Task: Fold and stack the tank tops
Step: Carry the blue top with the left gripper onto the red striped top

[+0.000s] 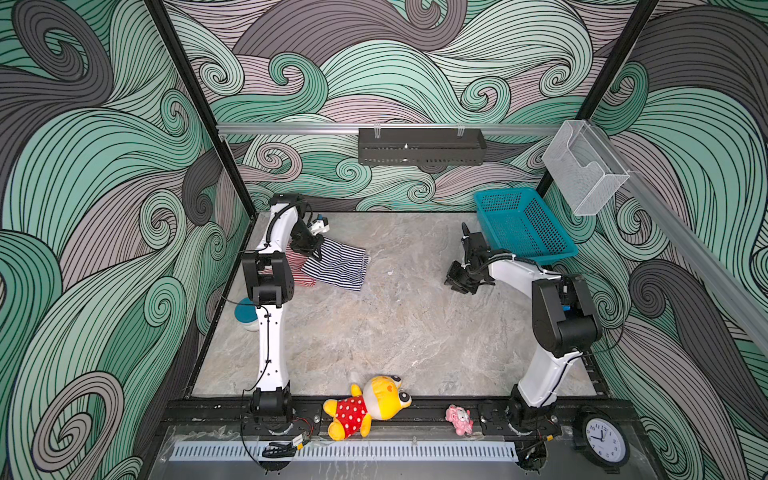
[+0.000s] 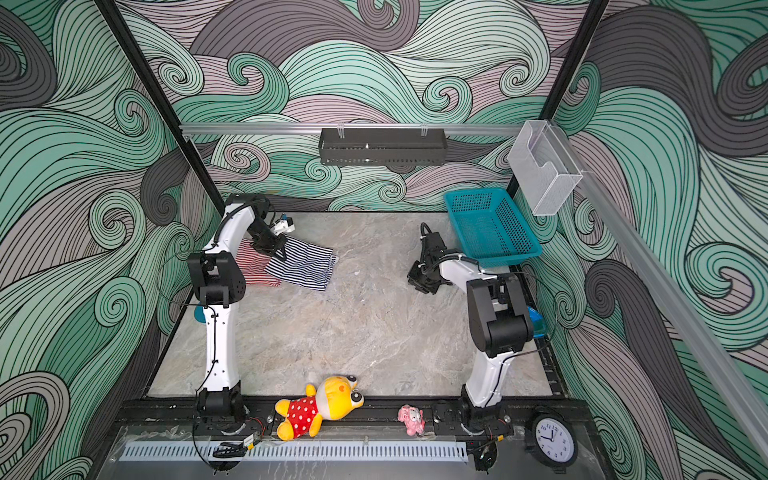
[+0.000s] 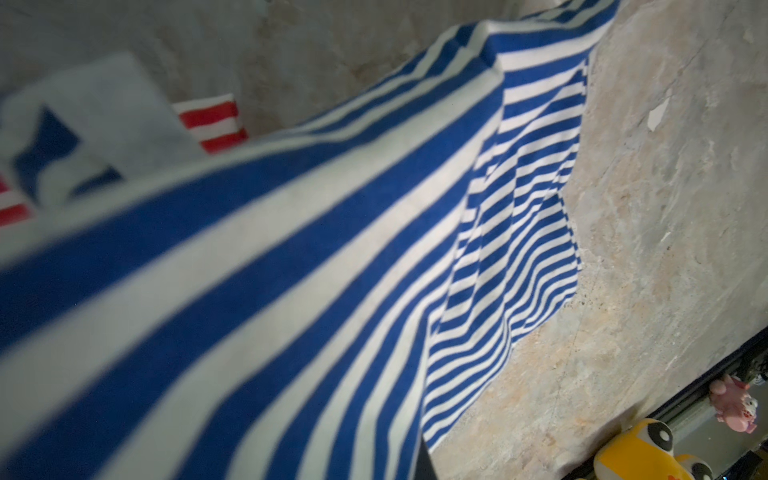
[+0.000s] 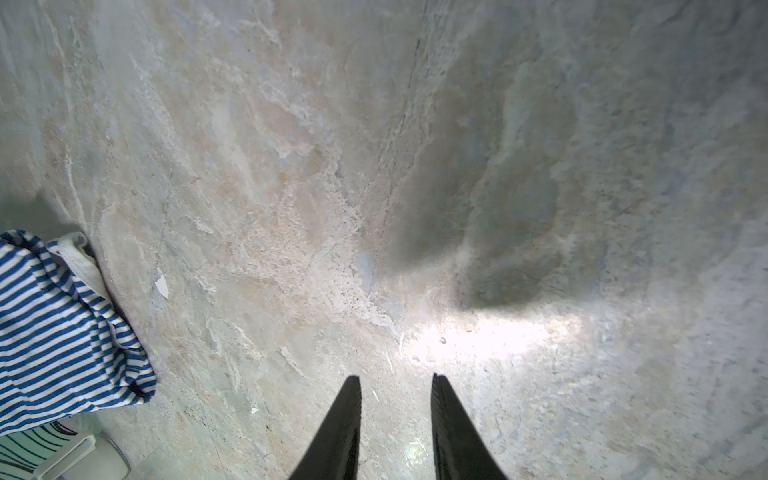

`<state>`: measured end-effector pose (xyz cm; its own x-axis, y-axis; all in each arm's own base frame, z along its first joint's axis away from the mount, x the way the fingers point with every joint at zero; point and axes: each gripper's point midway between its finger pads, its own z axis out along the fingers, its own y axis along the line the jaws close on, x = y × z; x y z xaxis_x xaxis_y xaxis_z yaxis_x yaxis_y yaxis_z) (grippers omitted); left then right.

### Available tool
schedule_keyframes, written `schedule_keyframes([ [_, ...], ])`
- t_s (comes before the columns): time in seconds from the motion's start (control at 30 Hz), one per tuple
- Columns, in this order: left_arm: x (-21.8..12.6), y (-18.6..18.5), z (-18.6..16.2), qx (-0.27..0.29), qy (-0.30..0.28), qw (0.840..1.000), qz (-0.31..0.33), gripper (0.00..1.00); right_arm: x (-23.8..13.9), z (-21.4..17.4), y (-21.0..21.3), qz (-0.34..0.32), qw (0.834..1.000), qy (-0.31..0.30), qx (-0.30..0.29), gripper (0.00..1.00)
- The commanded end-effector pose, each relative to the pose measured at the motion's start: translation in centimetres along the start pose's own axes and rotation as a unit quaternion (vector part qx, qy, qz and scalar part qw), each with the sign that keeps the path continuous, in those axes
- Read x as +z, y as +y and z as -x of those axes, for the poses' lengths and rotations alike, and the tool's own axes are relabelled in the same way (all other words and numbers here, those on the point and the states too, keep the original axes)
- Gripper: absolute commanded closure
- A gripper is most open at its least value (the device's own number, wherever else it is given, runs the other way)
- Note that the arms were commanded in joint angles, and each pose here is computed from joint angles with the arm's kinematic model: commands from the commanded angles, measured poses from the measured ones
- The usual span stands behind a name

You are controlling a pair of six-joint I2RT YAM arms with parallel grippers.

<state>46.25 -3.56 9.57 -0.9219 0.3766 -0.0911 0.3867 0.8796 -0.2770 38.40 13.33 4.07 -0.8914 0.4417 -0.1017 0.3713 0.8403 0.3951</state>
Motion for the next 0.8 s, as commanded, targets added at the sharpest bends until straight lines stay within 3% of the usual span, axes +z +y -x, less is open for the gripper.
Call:
schedule_keyframes([
  [0.0, -4.8, -0.5, -0.2, 0.016, -0.035, 0.999, 0.029, 1.0, 0.3, -0.1, 0.7, 0.003, 1.0, 0.009, -0.001, 0.69],
  [0.77, -10.5, 3.9, -2.2, 0.022, -0.072, 0.993, 0.096, 1.0, 0.8, -0.3, 1.1, 0.003, 1.0, 0.009, -0.002, 0.68],
])
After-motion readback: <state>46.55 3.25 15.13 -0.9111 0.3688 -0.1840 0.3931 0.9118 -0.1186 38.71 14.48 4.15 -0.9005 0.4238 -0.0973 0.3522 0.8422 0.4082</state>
